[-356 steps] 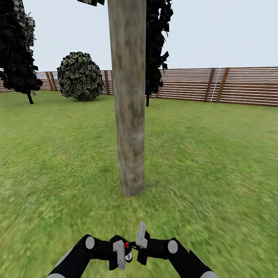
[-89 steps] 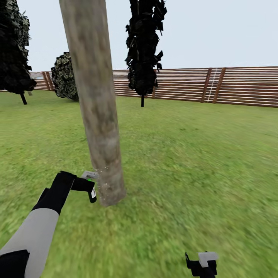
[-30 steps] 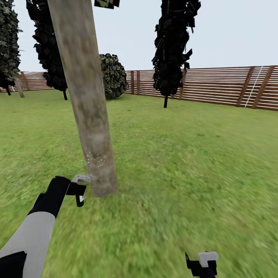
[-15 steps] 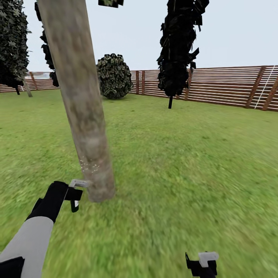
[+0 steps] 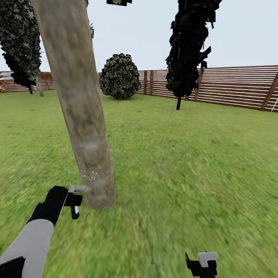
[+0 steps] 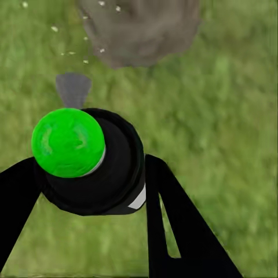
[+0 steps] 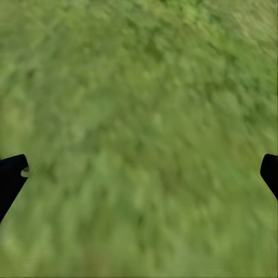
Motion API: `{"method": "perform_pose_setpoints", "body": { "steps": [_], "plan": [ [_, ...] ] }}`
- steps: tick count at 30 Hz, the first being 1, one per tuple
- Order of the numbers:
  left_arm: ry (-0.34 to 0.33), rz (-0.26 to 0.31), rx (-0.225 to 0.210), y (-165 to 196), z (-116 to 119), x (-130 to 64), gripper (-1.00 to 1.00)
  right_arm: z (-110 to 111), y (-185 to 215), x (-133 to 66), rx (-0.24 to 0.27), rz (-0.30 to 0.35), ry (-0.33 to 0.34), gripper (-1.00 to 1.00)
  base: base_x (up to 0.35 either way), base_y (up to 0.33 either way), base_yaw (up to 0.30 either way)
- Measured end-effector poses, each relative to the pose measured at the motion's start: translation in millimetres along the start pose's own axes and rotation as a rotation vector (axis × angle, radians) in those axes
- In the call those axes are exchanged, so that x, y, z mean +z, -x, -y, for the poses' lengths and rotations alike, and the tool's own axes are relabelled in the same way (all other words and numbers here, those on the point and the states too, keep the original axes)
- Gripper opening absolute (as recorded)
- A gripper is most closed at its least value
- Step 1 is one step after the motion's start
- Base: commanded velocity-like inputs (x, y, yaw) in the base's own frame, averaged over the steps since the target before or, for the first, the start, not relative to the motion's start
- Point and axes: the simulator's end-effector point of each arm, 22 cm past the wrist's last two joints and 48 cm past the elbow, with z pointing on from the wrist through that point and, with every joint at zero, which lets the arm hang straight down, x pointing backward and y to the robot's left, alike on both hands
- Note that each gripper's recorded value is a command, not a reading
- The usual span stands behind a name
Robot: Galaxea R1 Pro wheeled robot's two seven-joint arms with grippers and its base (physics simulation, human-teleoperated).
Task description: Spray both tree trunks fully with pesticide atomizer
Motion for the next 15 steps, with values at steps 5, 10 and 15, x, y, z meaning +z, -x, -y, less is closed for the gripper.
{"method": "perform_pose_setpoints", "body": {
  "steps": [5, 10, 15],
  "plan": [
    [-0.003, -0.04, -0.028, -31, -6, 8.6, -1.0, 0, 0, 0.0, 0.0, 0.0, 0.0, 1.0, 0.014, -0.007, 0.009],
    [-0.053, 0.028, 0.019, -23, 54, 20.3, -1.0, 0, 0, -0.2, 0.0, 0.0, 0.003, 1.0, 0.001, 0.0, 0.197],
    [0.029, 0.037, 0.024, -31, 42, 30.0, -1.0, -3, 0, -0.2, -0.003, 0.0, 0.008, 1.0, 0.0, 0.0, 0.179]
  ]
}}
